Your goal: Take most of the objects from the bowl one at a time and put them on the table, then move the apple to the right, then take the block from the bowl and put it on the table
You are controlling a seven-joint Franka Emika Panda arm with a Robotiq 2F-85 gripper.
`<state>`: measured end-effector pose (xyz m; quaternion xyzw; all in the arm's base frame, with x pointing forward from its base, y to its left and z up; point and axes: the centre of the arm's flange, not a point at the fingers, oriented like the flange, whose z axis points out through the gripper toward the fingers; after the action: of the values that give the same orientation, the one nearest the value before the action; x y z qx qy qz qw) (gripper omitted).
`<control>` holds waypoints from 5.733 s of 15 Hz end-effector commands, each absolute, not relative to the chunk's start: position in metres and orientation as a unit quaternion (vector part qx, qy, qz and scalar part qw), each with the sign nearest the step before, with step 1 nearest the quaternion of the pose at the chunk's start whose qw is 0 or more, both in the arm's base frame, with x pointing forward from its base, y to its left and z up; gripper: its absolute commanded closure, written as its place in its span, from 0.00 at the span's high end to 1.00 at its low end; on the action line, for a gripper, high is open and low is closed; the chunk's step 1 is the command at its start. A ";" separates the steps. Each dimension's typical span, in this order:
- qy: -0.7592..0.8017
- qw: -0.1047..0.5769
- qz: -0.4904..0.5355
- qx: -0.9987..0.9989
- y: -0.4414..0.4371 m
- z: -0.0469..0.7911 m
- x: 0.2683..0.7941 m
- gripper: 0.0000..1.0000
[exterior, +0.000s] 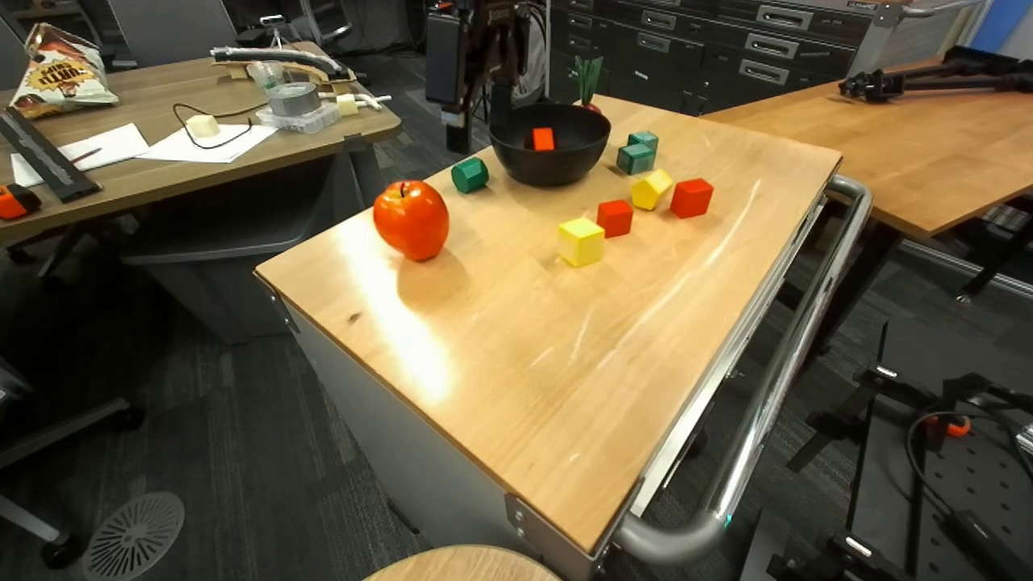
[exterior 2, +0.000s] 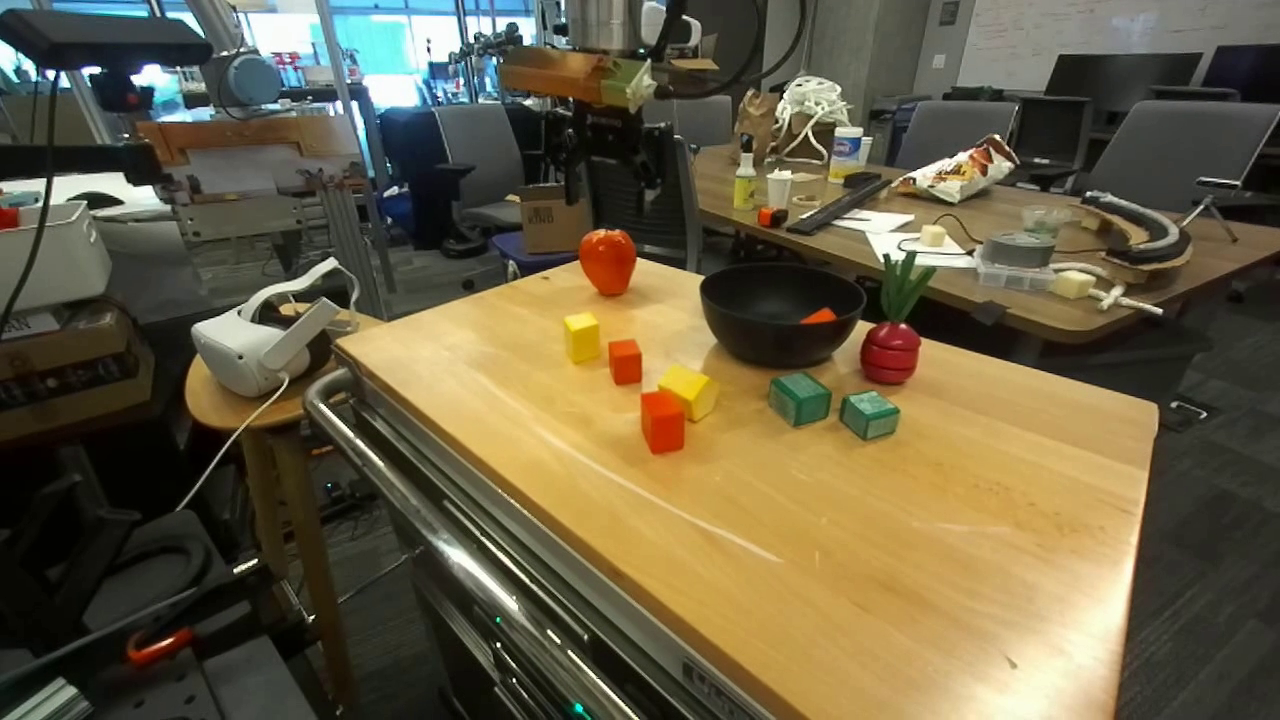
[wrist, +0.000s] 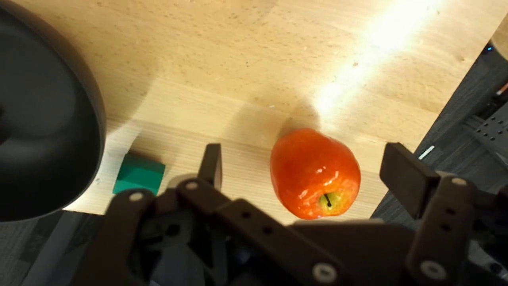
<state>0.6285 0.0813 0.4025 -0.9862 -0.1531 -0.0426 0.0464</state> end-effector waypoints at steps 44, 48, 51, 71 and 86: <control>-0.053 -0.054 0.129 -0.989 0.175 0.360 0.741 1.00; -0.044 -0.041 0.148 -0.987 0.174 0.355 0.746 1.00; -0.036 -0.034 0.147 -0.988 0.171 0.346 0.752 1.00; 0.099 0.013 -0.045 -0.994 0.031 0.484 0.697 0.55; 0.479 0.076 -0.004 -0.874 -0.159 0.428 0.586 0.55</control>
<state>0.6580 -0.1499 0.4439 -0.9069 0.4167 0.0112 0.0610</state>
